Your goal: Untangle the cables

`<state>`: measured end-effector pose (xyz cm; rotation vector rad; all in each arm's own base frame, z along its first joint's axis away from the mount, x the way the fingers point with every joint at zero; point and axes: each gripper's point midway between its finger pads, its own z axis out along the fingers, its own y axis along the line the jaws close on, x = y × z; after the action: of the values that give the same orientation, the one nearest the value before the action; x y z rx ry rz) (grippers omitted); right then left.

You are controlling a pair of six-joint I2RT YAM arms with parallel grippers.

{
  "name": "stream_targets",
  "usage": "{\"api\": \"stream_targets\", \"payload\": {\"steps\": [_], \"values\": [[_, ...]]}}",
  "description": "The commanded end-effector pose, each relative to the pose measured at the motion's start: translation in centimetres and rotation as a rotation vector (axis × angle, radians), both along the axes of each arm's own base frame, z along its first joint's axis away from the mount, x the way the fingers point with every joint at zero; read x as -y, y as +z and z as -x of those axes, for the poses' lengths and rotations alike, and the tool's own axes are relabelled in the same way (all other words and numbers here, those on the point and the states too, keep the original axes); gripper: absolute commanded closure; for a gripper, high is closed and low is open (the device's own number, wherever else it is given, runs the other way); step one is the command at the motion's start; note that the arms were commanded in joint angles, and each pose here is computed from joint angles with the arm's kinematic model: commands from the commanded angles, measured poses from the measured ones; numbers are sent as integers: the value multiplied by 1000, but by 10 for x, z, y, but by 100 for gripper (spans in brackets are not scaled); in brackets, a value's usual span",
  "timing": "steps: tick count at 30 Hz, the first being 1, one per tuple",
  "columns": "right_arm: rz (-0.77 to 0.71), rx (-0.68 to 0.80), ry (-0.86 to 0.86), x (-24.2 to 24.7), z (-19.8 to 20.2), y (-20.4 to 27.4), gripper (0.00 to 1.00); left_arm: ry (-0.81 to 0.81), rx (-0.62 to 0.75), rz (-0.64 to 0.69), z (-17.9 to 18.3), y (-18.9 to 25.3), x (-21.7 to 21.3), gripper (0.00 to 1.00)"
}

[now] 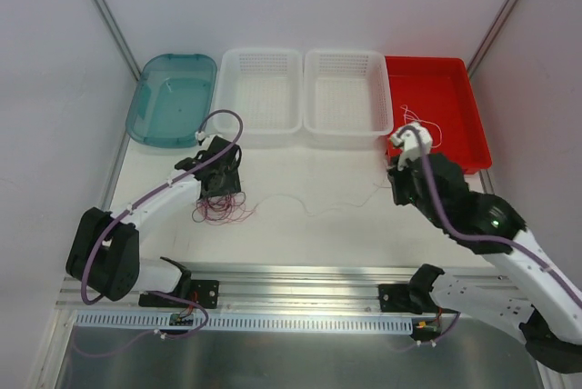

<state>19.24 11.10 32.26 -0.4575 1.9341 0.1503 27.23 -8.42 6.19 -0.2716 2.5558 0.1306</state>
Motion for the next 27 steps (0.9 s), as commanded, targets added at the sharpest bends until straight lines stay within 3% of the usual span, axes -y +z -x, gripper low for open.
{"api": "stream_targets", "payload": {"steps": [1,3,5,9,12,17,21,27], "values": [[-34,-145,-53,-20,-15,-56,99,-49,-10,21,7,4,1,33],[-68,-261,-127,-24,-27,-99,99,-62,-39,40,14,-2,4,32],[-95,-350,-179,-23,-34,-123,92,-58,-48,58,18,-5,6,32],[-7,-501,-153,-35,-36,-162,45,-61,-64,76,25,-10,7,32],[3,-485,-66,-52,-37,-157,30,-64,-70,91,28,-12,9,32],[-20,-440,165,-104,-33,-146,28,-65,-77,109,27,-14,13,32],[-1,-494,294,-141,-32,-163,30,-67,-83,113,28,-17,14,32],[47,-563,350,-177,-44,-199,34,-65,-81,123,30,-18,14,32]]}}
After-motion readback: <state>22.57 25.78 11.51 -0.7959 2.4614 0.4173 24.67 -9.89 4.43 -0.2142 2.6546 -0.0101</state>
